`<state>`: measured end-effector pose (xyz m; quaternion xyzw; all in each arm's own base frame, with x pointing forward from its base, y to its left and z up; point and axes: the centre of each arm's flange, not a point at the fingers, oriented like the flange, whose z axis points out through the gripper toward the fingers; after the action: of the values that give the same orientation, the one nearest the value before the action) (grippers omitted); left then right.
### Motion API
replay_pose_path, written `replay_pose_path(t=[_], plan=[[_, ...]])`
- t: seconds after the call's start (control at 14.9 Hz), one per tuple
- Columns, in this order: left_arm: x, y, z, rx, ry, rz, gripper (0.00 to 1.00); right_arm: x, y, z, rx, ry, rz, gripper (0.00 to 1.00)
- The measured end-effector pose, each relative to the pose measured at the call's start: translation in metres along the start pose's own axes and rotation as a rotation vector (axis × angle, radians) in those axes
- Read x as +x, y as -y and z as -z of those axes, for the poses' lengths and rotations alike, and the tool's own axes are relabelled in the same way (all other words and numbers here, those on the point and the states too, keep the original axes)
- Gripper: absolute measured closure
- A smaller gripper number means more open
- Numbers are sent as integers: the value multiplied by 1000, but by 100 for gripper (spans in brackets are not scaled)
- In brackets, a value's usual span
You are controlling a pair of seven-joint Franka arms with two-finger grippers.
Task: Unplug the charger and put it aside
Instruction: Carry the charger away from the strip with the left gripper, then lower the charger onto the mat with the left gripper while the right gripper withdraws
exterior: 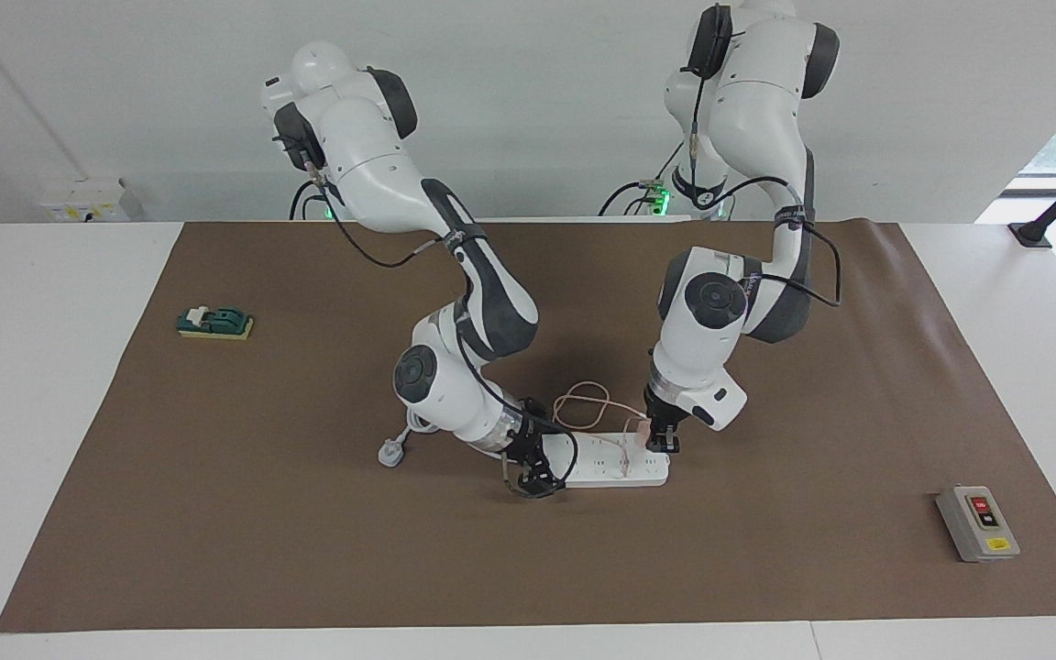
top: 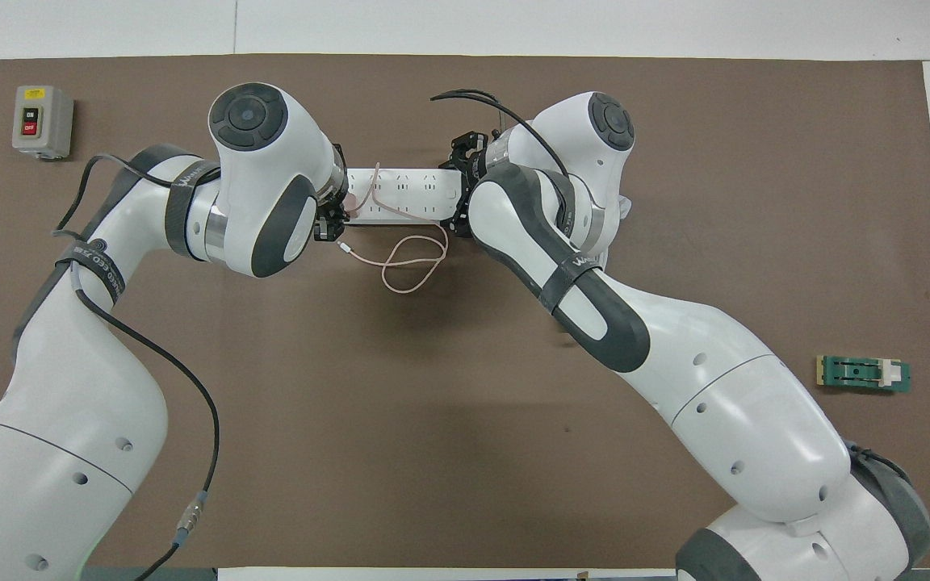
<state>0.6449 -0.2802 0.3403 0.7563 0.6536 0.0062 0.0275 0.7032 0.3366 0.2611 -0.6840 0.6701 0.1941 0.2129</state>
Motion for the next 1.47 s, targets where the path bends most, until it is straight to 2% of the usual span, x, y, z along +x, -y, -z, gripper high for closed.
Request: replay_pose_path(t=[0.13, 0.33, 0.47, 0.54, 0.74, 0.87, 1.0, 1.14, 1.27, 1.41, 1.47], plan=[[17, 1, 33, 19, -24, -34, 68, 0, 0, 0, 0, 0, 0, 8], [68, 8, 94, 39, -37, -64, 68, 0, 0, 0, 0, 0, 0, 8], [99, 15, 119, 65, -41, -117, 68, -1, 0, 1, 1, -1, 2, 8], [120, 18, 127, 85, -37, -150, 68, -5, -1, 3, 3, 1, 9, 3], [223, 28, 148, 100, 50, -238, 68, -23, 0, 29, 9, 13, 31, 0], [305, 44, 154, 92, 84, -324, 68, -30, 1, 56, -3, 13, 41, 0], [361, 63, 150, 86, 109, -441, 68, -34, 2, 89, -17, 7, 47, 0], [372, 75, 134, 77, 114, -526, 68, -32, 4, 123, -27, -14, 56, 0], [356, 84, 109, 63, 105, -575, 68, -30, 4, 154, -26, -59, 113, 0], [338, 96, 89, 61, 101, -619, 68, -34, -1, 185, -33, -141, 234, 0], [333, 100, 86, 64, 102, -630, 63, -37, -5, 200, -44, -170, 314, 0]])
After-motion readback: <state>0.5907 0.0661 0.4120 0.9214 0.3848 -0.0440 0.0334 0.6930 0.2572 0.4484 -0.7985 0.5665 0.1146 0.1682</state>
